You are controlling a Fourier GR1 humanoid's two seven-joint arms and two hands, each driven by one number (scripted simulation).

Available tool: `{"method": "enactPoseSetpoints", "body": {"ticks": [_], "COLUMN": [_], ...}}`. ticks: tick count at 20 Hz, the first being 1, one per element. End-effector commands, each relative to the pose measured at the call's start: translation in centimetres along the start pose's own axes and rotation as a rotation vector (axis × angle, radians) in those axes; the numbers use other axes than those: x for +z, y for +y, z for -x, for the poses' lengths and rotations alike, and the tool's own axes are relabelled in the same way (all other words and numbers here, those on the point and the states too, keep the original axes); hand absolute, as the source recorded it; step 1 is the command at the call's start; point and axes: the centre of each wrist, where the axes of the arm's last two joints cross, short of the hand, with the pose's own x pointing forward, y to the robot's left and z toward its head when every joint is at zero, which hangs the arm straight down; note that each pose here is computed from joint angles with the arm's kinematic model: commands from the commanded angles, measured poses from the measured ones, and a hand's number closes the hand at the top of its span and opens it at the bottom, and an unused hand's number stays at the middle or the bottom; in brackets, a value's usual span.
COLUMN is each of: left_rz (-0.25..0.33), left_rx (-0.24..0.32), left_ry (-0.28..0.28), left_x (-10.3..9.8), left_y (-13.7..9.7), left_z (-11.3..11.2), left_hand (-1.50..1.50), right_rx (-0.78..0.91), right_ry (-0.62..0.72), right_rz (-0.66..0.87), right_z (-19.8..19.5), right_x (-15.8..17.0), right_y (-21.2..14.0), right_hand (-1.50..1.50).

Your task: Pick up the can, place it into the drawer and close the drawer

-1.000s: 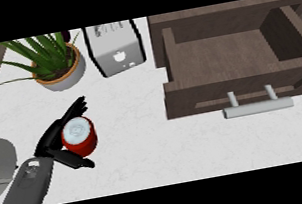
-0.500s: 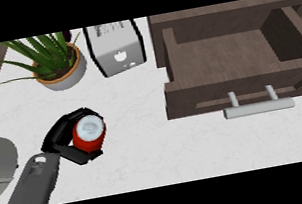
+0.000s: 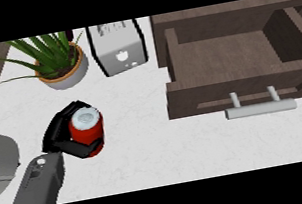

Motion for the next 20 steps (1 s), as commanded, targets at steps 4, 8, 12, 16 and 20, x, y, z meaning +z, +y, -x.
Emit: {"method": "enactPoseSetpoints", "body": {"ticks": [4, 8, 12, 16, 20], "left_rz": [-0.436, -0.391, -0.338, -0.297, -0.273], "left_rx": [0.036, 0.034, 0.015, -0.058, -0.056], "left_ry": [-0.071, -0.095, -0.115, -0.182, -0.178], "left_x": [-0.8, -1.2, -4.3, -4.0, -5.5], "left_y": [-0.3, -3.9, -6.1, -7.7, -9.6], "left_z": [-1.2, -4.2, -8.6, -11.4, -15.6], "left_hand": [1.5, 1.5, 1.5, 1.5, 1.5], "right_rx": [-0.003, 0.009, -0.001, -0.003, 0.006], "right_ry": [0.004, -0.017, -0.006, -0.024, -0.015], "right_rz": [0.017, 0.007, 0.01, 0.004, 0.025], "right_z": [1.0, 0.0, 0.7, 0.1, -0.1], "right_x": [-0.3, -0.1, 2.2, 1.2, 1.6], "right_y": [-1.0, 0.1, -0.5, -0.7, -0.8], "right_hand": [-1.5, -1.5, -1.5, -1.5, -1.5]}}
